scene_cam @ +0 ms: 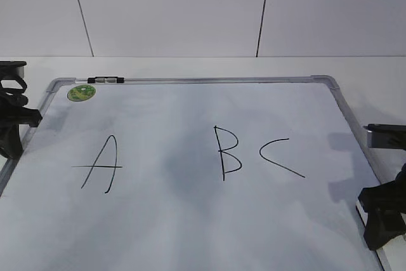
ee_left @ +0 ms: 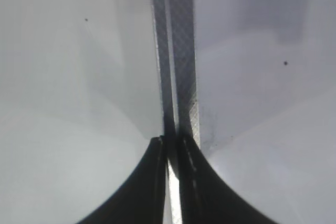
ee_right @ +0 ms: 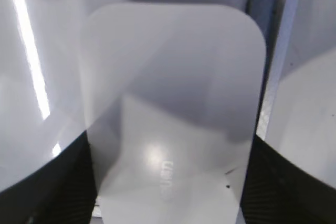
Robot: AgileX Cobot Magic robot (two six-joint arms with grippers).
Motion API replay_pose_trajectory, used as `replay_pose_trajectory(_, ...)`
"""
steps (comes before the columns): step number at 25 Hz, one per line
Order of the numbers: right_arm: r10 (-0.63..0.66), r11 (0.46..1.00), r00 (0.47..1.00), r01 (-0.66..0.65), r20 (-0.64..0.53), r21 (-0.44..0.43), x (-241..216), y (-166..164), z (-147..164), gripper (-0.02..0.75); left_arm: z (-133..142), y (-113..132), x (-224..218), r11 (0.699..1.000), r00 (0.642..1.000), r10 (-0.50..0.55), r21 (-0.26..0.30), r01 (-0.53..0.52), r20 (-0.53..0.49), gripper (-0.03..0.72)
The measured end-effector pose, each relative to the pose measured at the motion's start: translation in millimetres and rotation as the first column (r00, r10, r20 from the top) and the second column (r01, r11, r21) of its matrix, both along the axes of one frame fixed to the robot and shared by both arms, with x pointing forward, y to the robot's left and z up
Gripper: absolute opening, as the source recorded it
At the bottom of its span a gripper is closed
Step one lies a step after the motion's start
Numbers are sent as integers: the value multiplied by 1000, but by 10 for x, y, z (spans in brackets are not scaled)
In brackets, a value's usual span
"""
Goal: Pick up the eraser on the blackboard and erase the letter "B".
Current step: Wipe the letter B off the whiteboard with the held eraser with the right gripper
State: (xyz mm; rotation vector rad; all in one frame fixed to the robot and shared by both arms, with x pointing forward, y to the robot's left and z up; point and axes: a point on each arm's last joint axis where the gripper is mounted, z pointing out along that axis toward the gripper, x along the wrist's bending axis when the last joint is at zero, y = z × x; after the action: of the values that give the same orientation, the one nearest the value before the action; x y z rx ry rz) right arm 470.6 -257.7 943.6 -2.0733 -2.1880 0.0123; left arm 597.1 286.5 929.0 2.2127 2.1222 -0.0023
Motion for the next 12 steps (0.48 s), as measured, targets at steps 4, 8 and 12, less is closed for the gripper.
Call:
replay_pose_trajectory(4,-2,1000,1000,2,-5,0,54,9,69,544,0,0,0,1000,1000,0,0,0,0,20)
replay_pose_trajectory(8,3,1000,1000,-3,14,6,155,25,215,544,0,0,0,1000,1000,0,0,0,0,20)
replay_pose_trajectory(12,0,1000,999,-1,36,13,229,38,399,543,0,0,0,1000,1000,0,0,0,0,20)
